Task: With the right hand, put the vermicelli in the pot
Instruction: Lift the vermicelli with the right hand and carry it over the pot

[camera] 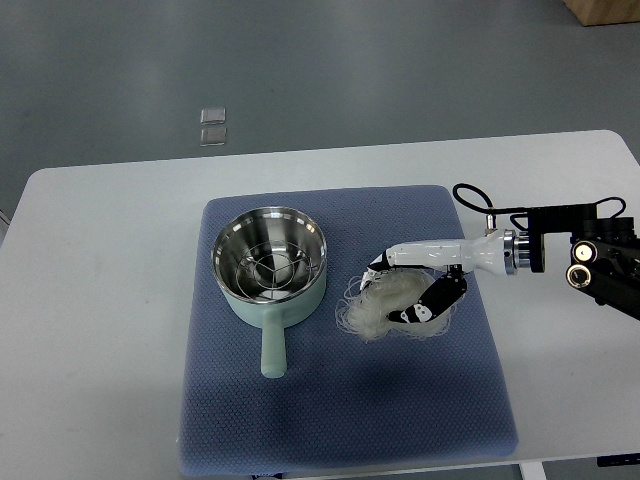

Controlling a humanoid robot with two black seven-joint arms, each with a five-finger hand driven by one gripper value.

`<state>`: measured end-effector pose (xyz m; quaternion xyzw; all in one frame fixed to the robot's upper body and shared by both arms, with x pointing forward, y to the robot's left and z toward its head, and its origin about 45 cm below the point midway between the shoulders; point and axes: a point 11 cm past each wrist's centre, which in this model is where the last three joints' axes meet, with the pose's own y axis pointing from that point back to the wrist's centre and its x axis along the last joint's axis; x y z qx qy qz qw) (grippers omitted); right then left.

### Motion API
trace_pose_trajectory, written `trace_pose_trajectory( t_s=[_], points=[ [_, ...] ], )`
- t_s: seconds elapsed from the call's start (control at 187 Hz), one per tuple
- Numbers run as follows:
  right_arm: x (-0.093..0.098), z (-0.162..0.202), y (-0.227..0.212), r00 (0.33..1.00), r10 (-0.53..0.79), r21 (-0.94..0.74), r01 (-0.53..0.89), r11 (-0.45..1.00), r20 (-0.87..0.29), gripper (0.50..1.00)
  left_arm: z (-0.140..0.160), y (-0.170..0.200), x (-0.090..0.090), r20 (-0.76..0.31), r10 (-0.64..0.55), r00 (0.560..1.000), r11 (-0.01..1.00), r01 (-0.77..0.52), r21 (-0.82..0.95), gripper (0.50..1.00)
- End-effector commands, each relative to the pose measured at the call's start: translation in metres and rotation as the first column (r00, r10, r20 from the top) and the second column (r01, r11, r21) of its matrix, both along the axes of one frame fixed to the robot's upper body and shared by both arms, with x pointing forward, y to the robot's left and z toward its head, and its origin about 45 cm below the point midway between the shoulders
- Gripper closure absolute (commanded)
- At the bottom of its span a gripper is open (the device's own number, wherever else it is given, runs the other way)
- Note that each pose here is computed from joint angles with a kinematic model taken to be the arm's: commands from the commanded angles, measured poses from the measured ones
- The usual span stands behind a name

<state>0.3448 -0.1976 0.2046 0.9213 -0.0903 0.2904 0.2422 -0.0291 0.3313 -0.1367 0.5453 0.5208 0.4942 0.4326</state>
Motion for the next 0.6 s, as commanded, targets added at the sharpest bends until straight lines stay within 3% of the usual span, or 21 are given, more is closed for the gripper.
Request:
trace_pose_trajectory(
  t_s=[0.0, 0.593],
  points=[
    [0.006, 0.010, 0.000, 1.000, -0.007, 0.016, 0.007, 1.000, 0.014, 0.904, 0.000, 0.000, 0.000, -0.001, 0.001, 1.000, 1.000, -0.001, 0.000, 0.500],
    [0.068, 0.124, 0.029, 0.976, 0.007, 0.070, -0.023, 0.997, 0.216, 0.904, 0.000, 0.000, 0.000, -0.001, -0.001, 1.000, 1.000, 0.001, 0.000, 0.500]
  ],
)
